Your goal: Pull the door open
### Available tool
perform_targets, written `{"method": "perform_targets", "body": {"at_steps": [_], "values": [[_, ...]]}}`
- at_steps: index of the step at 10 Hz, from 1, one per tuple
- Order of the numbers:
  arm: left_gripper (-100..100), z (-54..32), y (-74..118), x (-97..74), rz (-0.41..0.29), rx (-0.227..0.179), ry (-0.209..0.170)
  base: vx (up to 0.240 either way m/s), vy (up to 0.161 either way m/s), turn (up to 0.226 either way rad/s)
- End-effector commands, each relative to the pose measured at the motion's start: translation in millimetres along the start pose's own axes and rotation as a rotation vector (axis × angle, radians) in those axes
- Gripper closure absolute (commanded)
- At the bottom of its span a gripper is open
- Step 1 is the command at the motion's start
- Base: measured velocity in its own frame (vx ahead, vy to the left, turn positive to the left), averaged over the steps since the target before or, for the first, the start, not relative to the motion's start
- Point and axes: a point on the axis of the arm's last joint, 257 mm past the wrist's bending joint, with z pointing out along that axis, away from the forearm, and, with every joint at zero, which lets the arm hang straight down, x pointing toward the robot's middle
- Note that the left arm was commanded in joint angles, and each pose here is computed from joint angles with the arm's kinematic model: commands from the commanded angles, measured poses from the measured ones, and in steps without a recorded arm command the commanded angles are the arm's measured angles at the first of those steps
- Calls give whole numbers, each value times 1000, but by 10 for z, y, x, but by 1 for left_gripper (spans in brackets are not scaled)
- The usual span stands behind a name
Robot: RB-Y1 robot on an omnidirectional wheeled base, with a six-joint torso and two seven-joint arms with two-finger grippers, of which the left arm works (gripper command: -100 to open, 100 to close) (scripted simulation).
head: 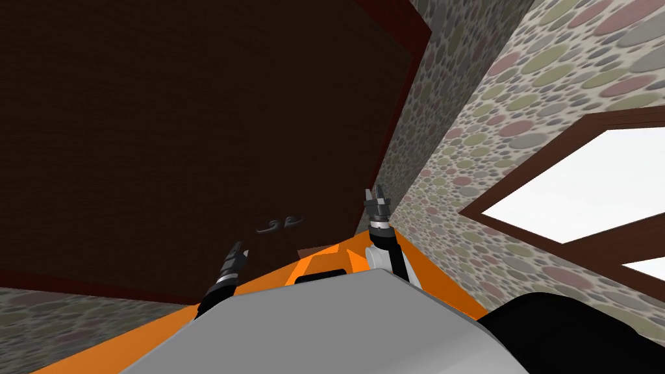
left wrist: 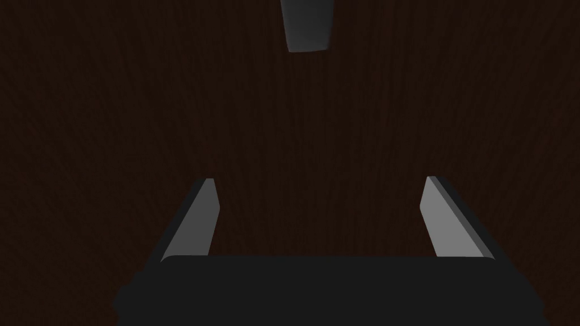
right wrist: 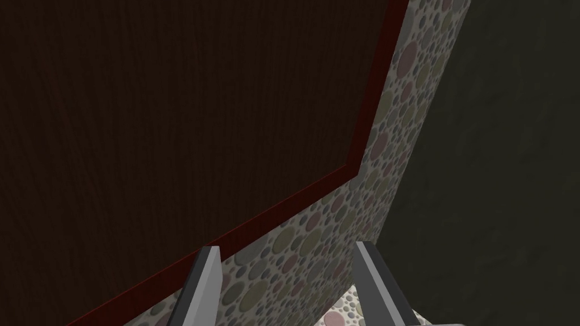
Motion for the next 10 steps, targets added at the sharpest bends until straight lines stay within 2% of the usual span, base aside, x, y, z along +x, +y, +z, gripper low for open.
{"method": "perform_targets", "body": {"at_steps": [1, 2, 3, 4, 5, 10], "values": [[-100, 89, -57, 210, -21, 22, 21, 200, 35, -253], [-100, 89, -57, 210, -21, 22, 21, 155, -18, -115], [-100, 168, -116, 442, -38, 40, 51, 142, -90, -169], [-100, 140, -110, 338, -30, 34, 36, 73, -47, -39], [100, 140, -110, 338, -30, 34, 36, -7, 7, 39], [100, 140, -110, 338, -30, 34, 36, -12, 6, -7]]}}
